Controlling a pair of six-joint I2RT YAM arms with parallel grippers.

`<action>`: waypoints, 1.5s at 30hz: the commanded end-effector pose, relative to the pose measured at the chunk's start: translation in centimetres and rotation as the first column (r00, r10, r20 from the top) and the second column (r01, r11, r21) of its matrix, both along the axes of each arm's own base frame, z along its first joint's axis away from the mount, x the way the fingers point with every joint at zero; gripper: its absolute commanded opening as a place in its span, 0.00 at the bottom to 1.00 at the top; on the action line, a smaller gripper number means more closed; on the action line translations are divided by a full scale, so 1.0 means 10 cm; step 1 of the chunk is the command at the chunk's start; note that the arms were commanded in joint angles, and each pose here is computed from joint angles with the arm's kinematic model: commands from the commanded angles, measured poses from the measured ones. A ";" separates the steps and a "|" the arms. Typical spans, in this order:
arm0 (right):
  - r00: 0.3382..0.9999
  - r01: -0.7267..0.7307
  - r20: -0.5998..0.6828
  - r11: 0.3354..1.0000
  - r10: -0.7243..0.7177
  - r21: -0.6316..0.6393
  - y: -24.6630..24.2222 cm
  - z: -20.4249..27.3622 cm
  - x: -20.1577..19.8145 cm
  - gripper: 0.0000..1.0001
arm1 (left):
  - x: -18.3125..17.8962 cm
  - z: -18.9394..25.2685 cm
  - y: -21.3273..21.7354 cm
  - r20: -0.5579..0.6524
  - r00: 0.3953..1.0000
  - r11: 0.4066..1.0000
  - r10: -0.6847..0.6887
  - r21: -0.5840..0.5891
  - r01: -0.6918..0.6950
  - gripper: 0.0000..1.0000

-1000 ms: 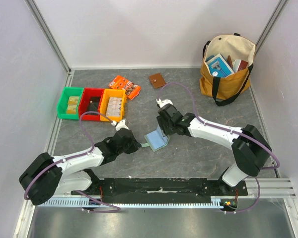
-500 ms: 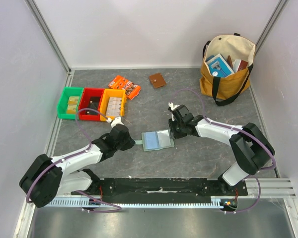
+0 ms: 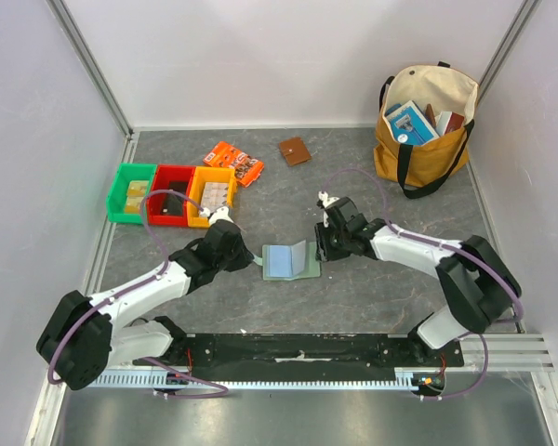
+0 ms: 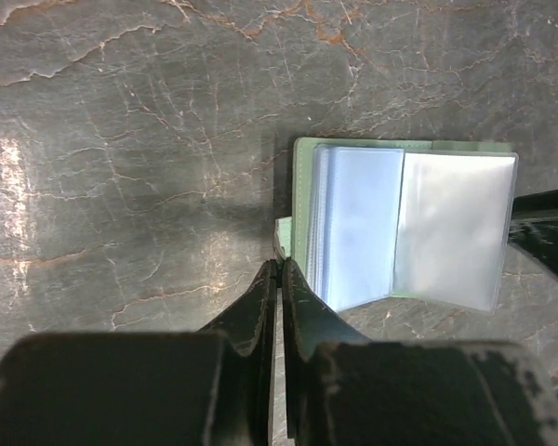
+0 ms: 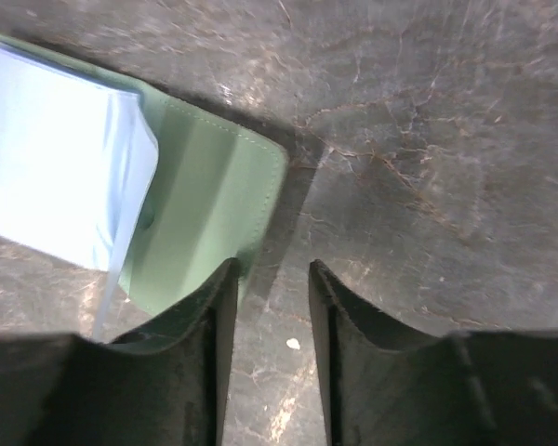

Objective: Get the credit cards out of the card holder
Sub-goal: Open the card holder at the center of the board.

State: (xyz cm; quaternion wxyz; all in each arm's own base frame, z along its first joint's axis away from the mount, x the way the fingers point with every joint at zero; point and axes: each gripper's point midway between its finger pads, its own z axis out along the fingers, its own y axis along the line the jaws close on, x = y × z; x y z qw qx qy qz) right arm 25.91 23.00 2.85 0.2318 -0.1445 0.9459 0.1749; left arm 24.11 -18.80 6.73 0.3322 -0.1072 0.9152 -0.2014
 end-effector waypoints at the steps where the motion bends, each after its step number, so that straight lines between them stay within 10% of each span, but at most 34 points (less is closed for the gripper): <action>1: 0.986 -0.009 0.165 0.994 -0.009 0.108 0.18 0.74 0.21 0.48 | 0.03 0.15 -0.06 0.029 0.999 0.999 -0.040 -0.012 0.041 0.05; 9: 0.953 -0.191 0.276 0.958 0.128 0.215 0.91 1.36 0.00 0.54 | 0.01 0.15 -0.07 0.025 0.999 0.999 -0.039 -0.027 0.040 0.02; 19: 0.957 -0.272 0.176 0.925 0.231 0.266 1.49 0.99 -0.09 0.43 | -0.01 0.16 -0.06 0.031 0.999 0.999 -0.032 -0.040 0.034 0.02; 32: 0.989 -0.066 0.133 0.998 0.069 -0.025 0.79 0.29 0.12 0.41 | 0.08 0.78 -0.24 0.138 0.984 0.987 -0.114 -0.097 0.128 0.02; 45: 0.996 -0.045 0.081 0.996 0.038 0.081 0.54 0.03 0.04 0.33 | 0.02 0.84 -0.44 0.103 0.979 0.970 -0.175 -0.150 0.189 0.02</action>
